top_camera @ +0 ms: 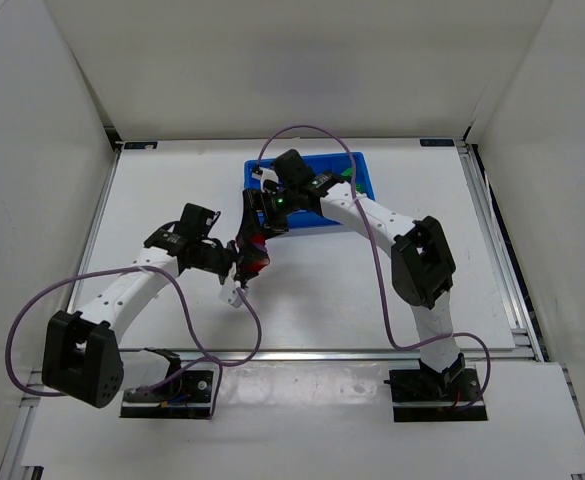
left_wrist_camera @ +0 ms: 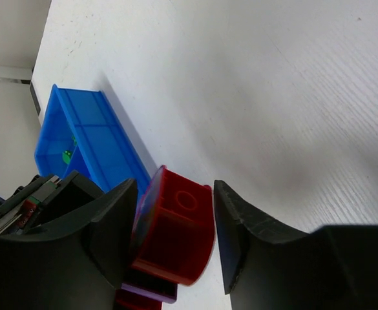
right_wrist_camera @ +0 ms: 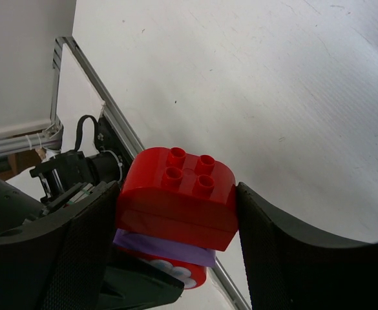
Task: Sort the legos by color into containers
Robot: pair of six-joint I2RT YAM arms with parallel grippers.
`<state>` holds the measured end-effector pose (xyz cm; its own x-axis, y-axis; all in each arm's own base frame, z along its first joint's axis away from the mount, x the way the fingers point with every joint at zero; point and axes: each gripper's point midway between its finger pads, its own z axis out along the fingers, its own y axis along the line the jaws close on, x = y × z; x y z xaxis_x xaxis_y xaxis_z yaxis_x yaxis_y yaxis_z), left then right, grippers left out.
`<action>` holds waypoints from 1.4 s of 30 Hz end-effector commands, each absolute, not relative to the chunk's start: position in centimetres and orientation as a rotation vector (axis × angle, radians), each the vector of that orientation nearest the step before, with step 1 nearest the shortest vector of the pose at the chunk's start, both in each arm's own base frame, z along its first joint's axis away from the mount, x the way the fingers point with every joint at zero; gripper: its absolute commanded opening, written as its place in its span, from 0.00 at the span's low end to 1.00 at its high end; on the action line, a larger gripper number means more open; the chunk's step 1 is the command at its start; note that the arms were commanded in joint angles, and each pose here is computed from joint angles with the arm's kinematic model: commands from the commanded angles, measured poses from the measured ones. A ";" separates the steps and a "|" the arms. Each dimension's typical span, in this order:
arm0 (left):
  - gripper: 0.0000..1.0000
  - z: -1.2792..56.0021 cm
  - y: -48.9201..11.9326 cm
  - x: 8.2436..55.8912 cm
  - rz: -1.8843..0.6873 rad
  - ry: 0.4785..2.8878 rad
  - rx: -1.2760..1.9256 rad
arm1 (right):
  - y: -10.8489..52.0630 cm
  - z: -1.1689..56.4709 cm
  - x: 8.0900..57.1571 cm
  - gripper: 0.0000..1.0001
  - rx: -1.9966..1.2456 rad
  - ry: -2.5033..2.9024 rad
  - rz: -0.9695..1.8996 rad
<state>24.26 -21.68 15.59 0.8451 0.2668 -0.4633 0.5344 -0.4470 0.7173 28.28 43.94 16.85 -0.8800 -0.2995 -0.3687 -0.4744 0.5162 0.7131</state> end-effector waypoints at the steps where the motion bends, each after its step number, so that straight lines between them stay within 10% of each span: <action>1: 0.60 17.3 -22.3 25.3 -0.220 0.392 2.086 | 43.9 21.1 28.2 0.00 -0.700 2.438 1.346; 17: 0.24 19.2 -23.5 20.8 -0.263 0.201 1.987 | 43.7 19.4 29.2 0.00 -0.580 2.517 1.356; 32: 0.20 23.8 -24.4 16.2 -0.368 0.133 1.861 | 40.2 19.9 34.0 0.00 -0.489 2.448 1.106; 42: 0.20 30.0 -23.6 16.5 -0.598 0.663 1.673 | 34.5 25.1 35.5 0.00 -0.510 2.271 0.913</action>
<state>16.60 -23.48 26.87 0.8586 0.0637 -0.5087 0.5061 -0.2638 0.8211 35.67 36.06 20.69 -0.8240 -0.1191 -0.5539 -0.4715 0.6864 0.5537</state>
